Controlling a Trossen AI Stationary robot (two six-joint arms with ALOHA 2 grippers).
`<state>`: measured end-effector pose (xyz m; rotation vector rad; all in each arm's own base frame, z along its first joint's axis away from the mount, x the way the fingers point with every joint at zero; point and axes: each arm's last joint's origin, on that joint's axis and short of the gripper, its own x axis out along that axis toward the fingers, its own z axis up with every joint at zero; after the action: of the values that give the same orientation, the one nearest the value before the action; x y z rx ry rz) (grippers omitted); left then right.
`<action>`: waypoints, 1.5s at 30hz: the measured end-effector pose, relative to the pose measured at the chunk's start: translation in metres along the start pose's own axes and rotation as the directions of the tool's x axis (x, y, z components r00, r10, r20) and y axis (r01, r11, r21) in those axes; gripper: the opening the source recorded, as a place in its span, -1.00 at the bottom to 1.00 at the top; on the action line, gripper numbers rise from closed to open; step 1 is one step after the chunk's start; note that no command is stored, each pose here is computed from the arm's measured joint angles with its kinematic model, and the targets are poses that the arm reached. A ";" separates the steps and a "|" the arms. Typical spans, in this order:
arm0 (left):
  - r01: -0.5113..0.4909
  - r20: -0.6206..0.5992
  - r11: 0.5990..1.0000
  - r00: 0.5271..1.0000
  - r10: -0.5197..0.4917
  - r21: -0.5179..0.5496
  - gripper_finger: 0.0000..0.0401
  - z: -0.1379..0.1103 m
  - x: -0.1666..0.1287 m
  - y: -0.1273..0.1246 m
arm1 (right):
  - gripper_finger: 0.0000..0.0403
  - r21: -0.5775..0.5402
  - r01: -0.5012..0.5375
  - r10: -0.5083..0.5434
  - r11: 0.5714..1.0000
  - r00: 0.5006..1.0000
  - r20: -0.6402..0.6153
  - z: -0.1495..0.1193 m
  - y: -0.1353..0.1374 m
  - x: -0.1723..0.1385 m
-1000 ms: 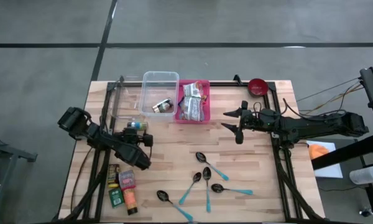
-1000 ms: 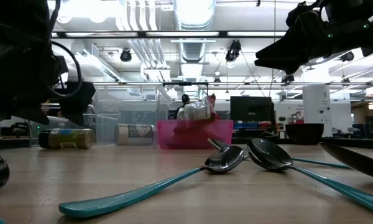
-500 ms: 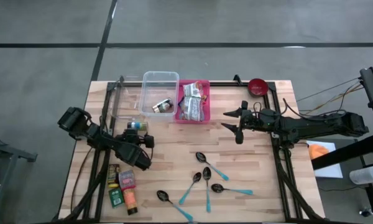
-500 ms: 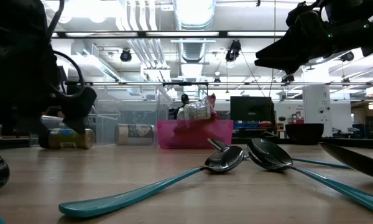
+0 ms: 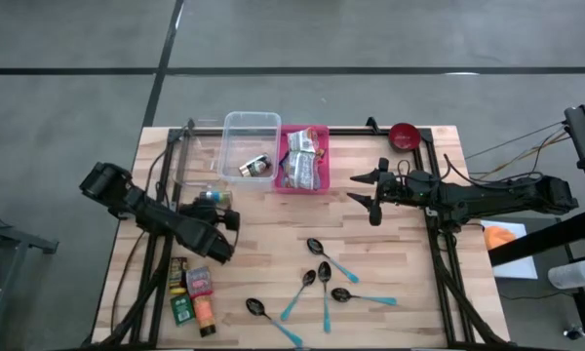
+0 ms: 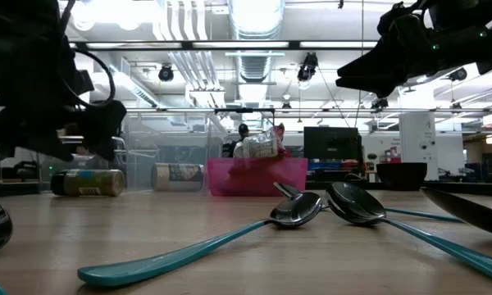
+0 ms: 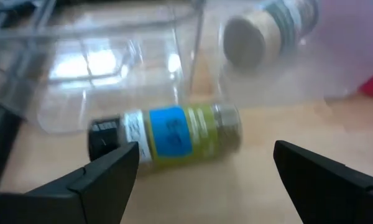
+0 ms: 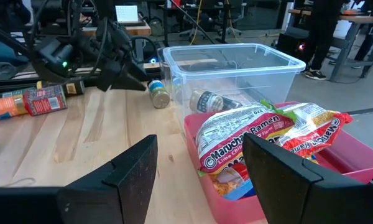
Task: Pick & Place Food Item
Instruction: Put the green seasoning bottle into the right transparent bin
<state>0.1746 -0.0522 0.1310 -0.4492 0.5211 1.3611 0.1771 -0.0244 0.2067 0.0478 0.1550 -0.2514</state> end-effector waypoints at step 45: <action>0.319 -0.353 0.948 0.885 -0.302 -0.011 0.86 0.040 -0.029 -0.054 | 0.17 0.002 0.000 0.000 1.000 1.000 0.005 0.001 0.000 0.000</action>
<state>0.2277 -0.0604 0.1809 -0.7132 0.7393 0.9590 0.1773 -0.0244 0.2072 0.0493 0.1498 -0.2512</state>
